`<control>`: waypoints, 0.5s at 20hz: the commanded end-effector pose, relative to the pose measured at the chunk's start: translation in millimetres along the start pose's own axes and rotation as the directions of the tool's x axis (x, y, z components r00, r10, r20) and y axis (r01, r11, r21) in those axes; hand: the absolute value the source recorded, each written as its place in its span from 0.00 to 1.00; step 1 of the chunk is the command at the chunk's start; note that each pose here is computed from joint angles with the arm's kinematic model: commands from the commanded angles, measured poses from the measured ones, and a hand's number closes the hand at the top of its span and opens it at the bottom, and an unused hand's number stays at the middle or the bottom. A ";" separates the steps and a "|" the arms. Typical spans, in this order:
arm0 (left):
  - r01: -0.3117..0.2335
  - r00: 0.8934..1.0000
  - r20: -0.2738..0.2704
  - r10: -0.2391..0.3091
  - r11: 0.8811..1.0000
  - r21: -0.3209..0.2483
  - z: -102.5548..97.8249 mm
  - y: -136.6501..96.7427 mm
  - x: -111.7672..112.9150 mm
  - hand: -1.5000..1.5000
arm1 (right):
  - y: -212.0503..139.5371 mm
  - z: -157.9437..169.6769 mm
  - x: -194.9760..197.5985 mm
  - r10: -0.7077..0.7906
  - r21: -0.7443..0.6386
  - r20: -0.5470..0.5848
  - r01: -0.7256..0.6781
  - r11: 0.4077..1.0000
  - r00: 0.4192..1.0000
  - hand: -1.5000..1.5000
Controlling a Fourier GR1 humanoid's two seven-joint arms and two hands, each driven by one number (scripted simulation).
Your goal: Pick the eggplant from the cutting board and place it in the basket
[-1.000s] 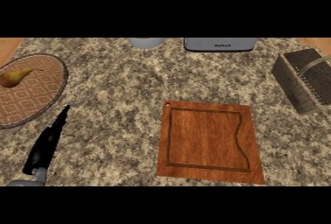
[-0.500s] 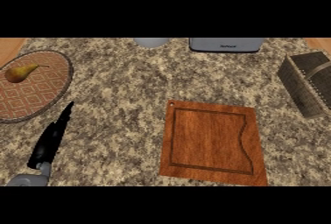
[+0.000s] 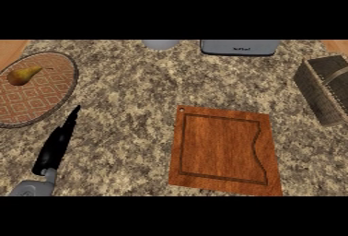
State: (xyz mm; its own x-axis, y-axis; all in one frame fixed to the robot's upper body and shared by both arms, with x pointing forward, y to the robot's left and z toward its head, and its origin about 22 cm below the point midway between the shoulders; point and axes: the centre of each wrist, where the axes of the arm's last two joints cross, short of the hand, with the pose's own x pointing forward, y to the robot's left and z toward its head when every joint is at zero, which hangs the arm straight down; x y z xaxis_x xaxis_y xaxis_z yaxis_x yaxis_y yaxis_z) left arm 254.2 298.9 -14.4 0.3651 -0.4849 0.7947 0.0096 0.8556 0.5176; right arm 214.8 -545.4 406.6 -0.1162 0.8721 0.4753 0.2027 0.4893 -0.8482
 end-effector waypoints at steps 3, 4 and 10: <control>0.004 1.000 0.013 -0.004 1.000 0.007 -12.8 -1.6 9.8 0.50 | 34.6 -39.6 26.5 0.015 0.052 -0.016 -0.014 0.999 1.000 1.00; -0.014 1.000 0.004 0.014 1.000 -0.005 5.4 -7.2 0.5 0.50 | 47.6 -41.2 21.6 0.033 0.074 -0.013 -0.032 0.997 0.999 1.00; -0.012 1.000 0.008 0.012 1.000 0.002 -4.3 16.1 -4.6 0.50 | 73.7 -70.3 22.8 0.071 0.068 -0.071 -0.066 0.995 0.995 1.00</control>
State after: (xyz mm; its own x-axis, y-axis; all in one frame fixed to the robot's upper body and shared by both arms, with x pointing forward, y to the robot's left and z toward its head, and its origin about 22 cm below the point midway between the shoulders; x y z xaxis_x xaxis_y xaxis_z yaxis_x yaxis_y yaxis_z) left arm 254.5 303.4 -8.7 0.3637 -0.4785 0.7993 0.0031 0.8586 0.5126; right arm 275.7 -497.6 381.0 -0.0614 0.8918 0.4483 0.1497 0.4523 -0.8792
